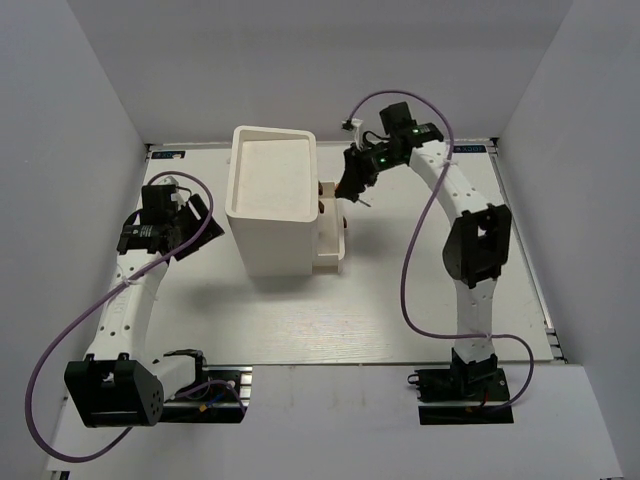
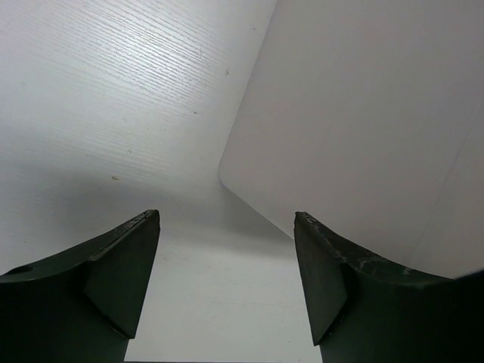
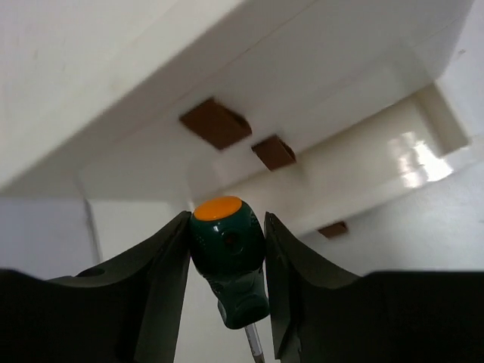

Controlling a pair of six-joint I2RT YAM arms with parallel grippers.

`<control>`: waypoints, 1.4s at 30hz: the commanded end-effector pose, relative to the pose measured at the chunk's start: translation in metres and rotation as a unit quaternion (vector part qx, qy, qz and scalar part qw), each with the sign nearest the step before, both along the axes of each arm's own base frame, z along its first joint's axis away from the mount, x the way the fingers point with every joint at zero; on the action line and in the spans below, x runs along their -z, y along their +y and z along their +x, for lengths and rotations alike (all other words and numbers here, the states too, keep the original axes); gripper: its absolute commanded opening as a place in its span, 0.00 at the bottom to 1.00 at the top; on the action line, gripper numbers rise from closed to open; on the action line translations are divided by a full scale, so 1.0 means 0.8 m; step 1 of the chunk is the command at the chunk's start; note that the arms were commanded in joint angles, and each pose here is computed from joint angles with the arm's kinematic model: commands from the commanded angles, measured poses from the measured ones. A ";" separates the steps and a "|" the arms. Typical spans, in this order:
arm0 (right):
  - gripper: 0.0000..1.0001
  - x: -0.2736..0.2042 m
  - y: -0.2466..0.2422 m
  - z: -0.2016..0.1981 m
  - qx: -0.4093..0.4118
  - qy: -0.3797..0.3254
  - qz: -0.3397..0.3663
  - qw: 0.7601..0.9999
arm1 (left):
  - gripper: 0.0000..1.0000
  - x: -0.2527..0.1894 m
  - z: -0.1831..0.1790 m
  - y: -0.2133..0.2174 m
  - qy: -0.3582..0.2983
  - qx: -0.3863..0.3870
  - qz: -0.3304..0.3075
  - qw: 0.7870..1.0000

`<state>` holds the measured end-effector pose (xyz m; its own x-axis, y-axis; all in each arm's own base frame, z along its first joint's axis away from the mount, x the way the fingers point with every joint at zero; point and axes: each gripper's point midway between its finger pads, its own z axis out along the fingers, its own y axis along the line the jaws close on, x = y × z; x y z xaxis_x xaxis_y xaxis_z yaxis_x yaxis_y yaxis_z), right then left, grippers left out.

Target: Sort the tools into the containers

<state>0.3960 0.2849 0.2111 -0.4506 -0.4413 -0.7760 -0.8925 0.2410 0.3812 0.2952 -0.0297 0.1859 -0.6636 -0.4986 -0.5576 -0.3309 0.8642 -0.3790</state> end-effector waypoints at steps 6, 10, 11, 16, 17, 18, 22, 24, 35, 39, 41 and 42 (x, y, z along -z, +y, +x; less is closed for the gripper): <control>0.00 0.081 0.020 -0.046 0.179 0.315 -0.056 0.930 | 0.82 -0.016 0.003 -0.003 -0.025 0.004 -0.006 1.000; 0.00 0.096 0.028 -0.043 0.187 0.311 -0.066 0.929 | 0.82 -0.016 0.003 -0.003 -0.025 0.004 -0.006 1.000; 0.00 0.093 0.031 -0.037 0.187 0.303 -0.062 0.933 | 0.82 -0.016 0.003 -0.003 -0.025 0.004 -0.006 1.000; 0.05 0.097 0.046 -0.046 0.179 0.297 -0.069 0.935 | 0.82 -0.015 0.000 -0.003 -0.021 0.004 -0.006 1.000; 0.05 0.099 0.046 -0.044 0.183 0.297 -0.071 0.935 | 0.82 -0.015 0.000 -0.003 -0.021 0.004 -0.006 1.000; 0.05 0.102 0.048 -0.046 0.182 0.292 -0.074 0.936 | 0.82 -0.015 0.000 -0.003 -0.021 0.004 -0.006 1.000; 0.05 0.110 0.048 -0.034 0.214 0.267 -0.082 0.936 | 0.82 -0.015 0.000 -0.005 -0.021 0.007 -0.010 1.000; 0.05 0.105 0.051 -0.022 0.224 0.247 -0.070 0.940 | 0.82 -0.015 0.000 -0.005 -0.021 0.007 -0.010 1.000; 0.65 0.086 0.047 -0.011 0.227 0.216 -0.056 0.948 | 0.82 -0.017 0.002 -0.005 -0.025 0.007 -0.009 1.000; 0.71 0.065 0.046 -0.017 0.214 0.207 -0.045 0.954 | 0.82 -0.013 0.003 -0.007 -0.020 0.010 -0.013 1.000; 0.71 0.059 0.044 -0.016 0.210 0.197 -0.043 0.957 | 0.82 -0.015 0.006 -0.007 -0.020 0.010 -0.013 1.000; 0.68 0.049 0.041 -0.014 0.209 0.183 -0.039 0.960 | 0.82 -0.019 0.008 -0.007 -0.025 0.010 -0.013 1.000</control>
<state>0.3848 0.3192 0.1267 -0.8934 -0.2073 -0.3986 -0.4325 0.6370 0.6381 0.2957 -0.0329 0.1870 -0.6671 -0.4979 -0.5541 -0.3185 0.8630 -0.3921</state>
